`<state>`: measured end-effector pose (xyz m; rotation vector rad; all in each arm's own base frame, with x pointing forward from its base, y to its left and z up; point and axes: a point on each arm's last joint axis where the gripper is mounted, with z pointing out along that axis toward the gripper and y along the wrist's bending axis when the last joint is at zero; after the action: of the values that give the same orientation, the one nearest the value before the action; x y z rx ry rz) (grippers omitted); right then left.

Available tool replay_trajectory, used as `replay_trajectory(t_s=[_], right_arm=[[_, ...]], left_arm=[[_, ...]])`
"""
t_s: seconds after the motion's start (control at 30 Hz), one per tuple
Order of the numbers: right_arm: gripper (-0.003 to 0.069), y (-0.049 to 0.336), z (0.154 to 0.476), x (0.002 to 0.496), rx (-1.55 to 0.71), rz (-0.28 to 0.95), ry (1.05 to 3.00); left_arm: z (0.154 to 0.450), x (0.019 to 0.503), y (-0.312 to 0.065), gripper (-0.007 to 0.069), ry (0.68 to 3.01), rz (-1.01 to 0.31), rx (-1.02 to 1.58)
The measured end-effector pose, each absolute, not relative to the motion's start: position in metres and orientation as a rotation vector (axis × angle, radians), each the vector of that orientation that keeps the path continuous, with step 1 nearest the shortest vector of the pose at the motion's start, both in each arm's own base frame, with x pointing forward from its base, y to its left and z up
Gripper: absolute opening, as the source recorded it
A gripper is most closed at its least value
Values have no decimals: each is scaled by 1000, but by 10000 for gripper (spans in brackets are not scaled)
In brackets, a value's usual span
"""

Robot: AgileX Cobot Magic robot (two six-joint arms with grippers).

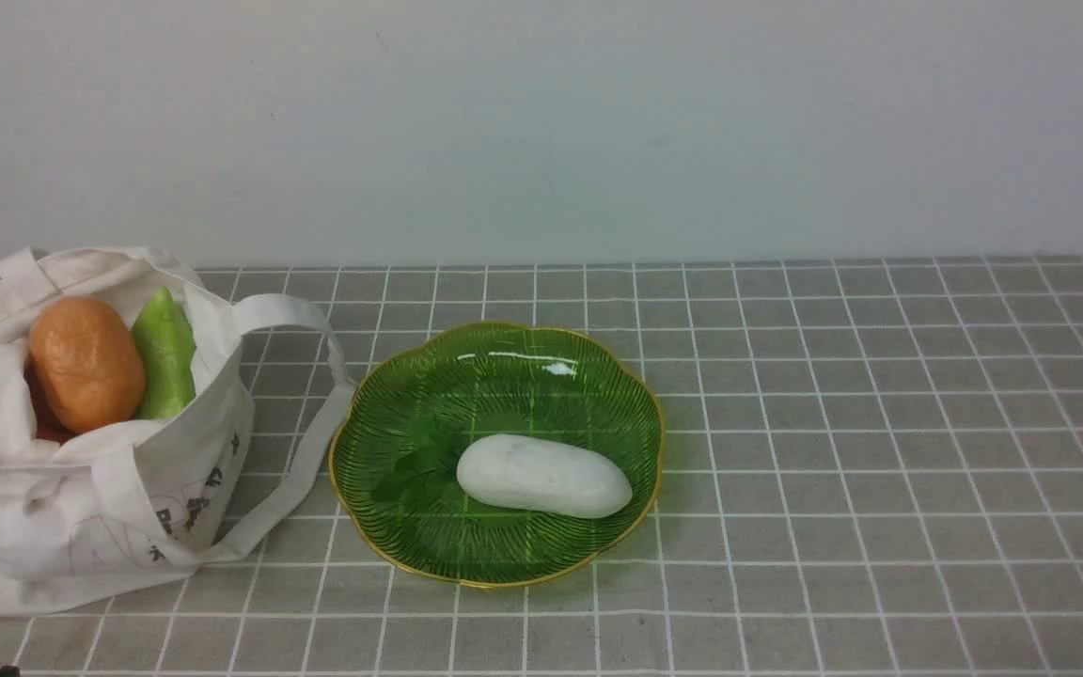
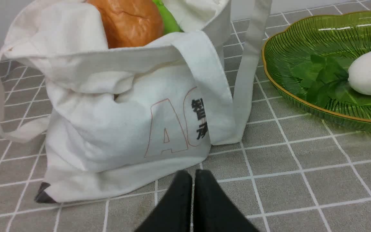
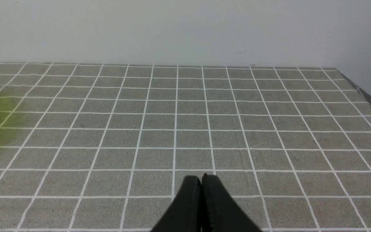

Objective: Take vegetables from bag on grey coffee tablecloth place on plate.
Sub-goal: 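Reach into the cloth bag and grasp the potato inside with the left gripper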

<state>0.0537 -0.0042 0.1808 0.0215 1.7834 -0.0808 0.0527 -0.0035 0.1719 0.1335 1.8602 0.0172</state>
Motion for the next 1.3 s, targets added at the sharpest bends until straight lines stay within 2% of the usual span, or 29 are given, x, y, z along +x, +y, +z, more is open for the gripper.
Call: replay_trajectory(t_s=[1.1, 1.23, 1.27, 1.3], right_arm=[[-13, -4, 181, 54, 21, -81, 1783], [-13, -4, 181, 54, 21, -81, 1783], [-13, -4, 181, 54, 21, -81, 1783], [-13, -4, 181, 54, 21, -81, 1783]], left_arm=[[172, 53, -2, -5, 1858, 62, 164], [174, 54, -3, -5, 1828, 11, 120], [176, 54, -4, -5, 1814, -30, 84], [179, 55, -7, -5, 1780, -168, -40]])
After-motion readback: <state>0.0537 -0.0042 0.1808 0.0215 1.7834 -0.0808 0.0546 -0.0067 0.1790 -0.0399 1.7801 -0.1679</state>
